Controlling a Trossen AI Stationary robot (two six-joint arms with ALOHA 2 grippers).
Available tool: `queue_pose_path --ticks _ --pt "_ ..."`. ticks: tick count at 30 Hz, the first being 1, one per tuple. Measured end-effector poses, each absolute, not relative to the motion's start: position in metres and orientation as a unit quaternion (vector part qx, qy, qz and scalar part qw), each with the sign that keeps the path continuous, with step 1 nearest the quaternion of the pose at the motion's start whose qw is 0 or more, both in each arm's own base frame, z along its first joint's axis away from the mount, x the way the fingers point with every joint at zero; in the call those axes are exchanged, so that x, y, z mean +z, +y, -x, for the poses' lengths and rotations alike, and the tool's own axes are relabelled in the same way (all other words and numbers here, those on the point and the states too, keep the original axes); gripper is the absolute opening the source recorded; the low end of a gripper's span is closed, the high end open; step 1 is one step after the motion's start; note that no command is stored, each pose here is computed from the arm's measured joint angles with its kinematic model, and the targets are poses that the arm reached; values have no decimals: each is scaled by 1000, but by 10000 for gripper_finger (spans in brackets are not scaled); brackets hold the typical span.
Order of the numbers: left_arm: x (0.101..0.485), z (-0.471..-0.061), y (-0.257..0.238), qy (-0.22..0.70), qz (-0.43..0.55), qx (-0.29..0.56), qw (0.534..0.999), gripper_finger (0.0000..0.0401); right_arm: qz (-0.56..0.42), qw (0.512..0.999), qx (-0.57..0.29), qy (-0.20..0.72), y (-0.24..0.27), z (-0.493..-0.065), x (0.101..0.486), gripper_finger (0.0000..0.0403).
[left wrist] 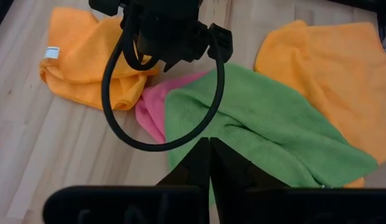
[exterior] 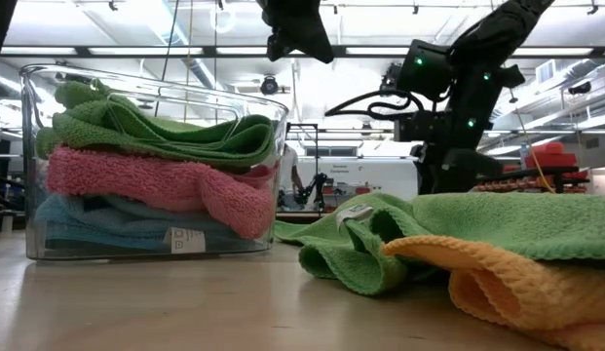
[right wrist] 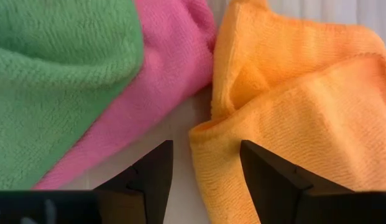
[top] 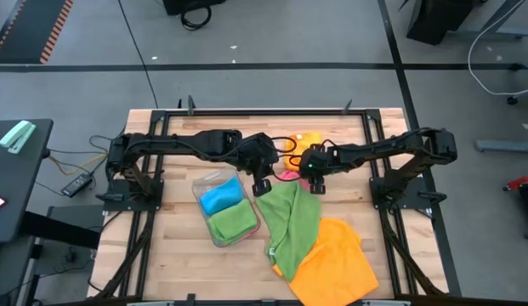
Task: Fold microfiber towels
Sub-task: Fold the left yellow towel
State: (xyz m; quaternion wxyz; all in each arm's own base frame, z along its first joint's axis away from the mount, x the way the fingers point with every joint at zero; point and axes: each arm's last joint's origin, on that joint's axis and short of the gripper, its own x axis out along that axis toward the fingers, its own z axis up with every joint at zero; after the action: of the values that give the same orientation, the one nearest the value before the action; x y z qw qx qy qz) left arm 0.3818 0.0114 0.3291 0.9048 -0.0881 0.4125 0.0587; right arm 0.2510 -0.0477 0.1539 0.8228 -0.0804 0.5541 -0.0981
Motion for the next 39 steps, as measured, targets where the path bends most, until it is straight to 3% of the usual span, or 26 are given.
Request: queue_pose_path --ticks 6,18,26,31,39 --pt "329 -382 11 413 88 59 905 16 83 824 -96 552 -46 -248 148 167" --pt "329 -382 11 412 91 60 905 12 62 833 -114 537 -48 -249 147 11" --pt "329 -381 11 416 100 64 902 26 -7 851 -137 507 -54 -262 178 5" --pt "329 -382 11 413 105 66 902 28 -102 866 -147 466 -69 -269 202 4" --pt "330 -382 8 409 106 63 904 13 -160 883 -150 415 -80 -282 199 3"
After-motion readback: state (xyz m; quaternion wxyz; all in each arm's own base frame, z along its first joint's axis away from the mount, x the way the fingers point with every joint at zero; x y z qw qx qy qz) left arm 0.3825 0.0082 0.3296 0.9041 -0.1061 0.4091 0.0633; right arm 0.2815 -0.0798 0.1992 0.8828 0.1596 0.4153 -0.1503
